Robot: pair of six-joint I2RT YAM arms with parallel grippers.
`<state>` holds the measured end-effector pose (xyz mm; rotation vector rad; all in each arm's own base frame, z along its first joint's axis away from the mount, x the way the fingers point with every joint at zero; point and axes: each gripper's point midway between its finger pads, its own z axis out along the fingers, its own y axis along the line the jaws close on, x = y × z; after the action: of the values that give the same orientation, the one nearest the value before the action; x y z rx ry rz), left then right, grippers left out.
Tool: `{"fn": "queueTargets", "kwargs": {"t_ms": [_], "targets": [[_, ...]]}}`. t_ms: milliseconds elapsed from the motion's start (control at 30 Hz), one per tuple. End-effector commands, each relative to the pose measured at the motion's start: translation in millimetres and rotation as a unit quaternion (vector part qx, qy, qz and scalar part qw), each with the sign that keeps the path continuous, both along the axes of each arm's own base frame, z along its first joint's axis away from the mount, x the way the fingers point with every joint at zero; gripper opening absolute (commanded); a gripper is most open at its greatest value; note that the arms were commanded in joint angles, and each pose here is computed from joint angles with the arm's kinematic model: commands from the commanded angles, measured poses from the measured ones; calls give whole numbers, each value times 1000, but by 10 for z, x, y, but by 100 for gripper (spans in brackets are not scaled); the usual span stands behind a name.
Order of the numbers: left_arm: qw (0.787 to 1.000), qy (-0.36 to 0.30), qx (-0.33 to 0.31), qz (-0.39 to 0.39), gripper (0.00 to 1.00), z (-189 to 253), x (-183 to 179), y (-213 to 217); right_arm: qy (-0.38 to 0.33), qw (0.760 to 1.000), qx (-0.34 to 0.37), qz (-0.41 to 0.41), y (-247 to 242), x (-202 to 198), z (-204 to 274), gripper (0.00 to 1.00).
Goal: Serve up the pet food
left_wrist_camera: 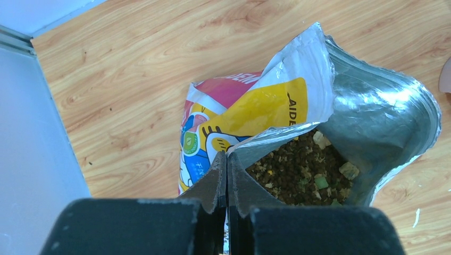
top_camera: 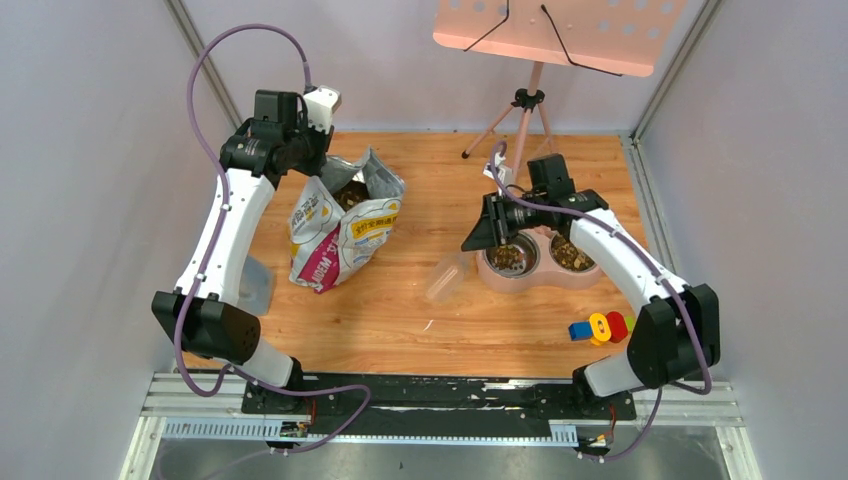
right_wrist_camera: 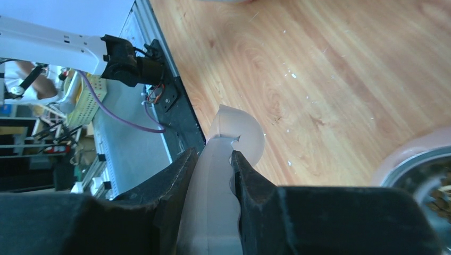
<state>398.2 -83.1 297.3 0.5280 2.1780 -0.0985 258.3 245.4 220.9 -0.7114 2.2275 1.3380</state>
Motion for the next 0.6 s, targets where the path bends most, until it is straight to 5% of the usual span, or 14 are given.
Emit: {"fn": "queueTargets", "kwargs": {"t_ms": [0,567], "targets": [[995,-95,-32,-19,0,584,83,-102,8,998,43,44,200,-54,-6,0],[994,-108,13,-4,0,587,1,78,128,979,67,146,1095,-111,-633,0]]}}
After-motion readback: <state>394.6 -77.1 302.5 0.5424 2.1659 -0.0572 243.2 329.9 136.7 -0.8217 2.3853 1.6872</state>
